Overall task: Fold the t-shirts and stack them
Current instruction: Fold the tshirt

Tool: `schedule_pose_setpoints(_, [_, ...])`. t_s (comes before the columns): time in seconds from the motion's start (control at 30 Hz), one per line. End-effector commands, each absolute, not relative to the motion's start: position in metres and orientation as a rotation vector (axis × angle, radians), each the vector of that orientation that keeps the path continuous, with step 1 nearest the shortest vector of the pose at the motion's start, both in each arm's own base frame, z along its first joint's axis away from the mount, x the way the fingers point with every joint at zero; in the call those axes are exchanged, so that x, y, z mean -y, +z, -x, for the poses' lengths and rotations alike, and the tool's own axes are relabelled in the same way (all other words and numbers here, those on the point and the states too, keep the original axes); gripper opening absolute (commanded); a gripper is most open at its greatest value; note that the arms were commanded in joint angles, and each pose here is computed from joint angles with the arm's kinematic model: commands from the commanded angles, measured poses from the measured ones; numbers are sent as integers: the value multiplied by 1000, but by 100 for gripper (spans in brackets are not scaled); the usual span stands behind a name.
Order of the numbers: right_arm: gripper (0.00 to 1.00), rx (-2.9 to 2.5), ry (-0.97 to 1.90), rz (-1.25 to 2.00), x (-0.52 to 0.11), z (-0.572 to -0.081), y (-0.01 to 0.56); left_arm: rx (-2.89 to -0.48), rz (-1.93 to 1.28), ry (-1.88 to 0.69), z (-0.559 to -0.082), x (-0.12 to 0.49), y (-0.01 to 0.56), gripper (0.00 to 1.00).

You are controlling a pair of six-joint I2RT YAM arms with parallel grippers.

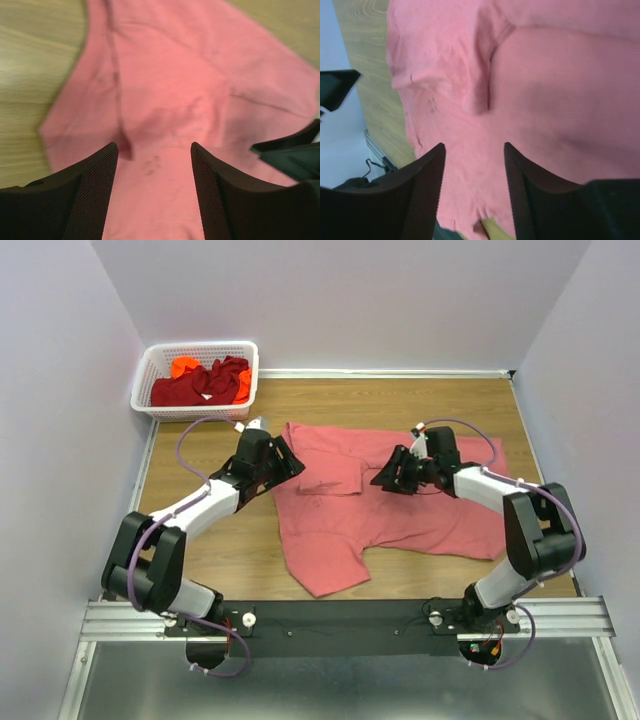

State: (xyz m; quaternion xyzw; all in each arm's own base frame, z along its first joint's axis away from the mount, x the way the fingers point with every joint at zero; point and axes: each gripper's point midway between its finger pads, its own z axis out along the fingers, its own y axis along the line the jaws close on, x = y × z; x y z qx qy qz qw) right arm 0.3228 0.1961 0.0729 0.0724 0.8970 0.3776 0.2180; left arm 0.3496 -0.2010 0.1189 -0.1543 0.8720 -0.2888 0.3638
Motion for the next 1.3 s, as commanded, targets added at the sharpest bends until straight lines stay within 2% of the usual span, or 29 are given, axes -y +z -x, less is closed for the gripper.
schedule_pose_setpoints(0.0, [55,-2416,1075,-176,-224,-352,77,-2384,281,-675,-338,184,69,68])
schedule_pose_setpoints(0.17, [44,-2466,1056,-165,-239,-357,54,-2396,211,-754,-336,195,61,65])
schedule_pose_setpoints(0.7, [37,-2535,1073,-132,-250,-348,27,-2427,143,-864,-329,212,54,54])
schedule_pose_setpoints(0.9, [29,-2522,1100,-107,-253,-348,34,-2429,137,-873,-329,214,53,43])
schedule_pose_setpoints(0.97, [22,-2514,1111,-92,-254,-348,38,-2436,133,-875,-328,217,51,36])
schedule_pose_setpoints(1.03, [20,-2517,1114,-85,-254,-346,38,-2443,129,-880,-326,218,49,32])
schedule_pose_setpoints(1.27, [15,-2522,1113,-73,-254,-345,38,-2443,134,-857,-327,219,44,32])
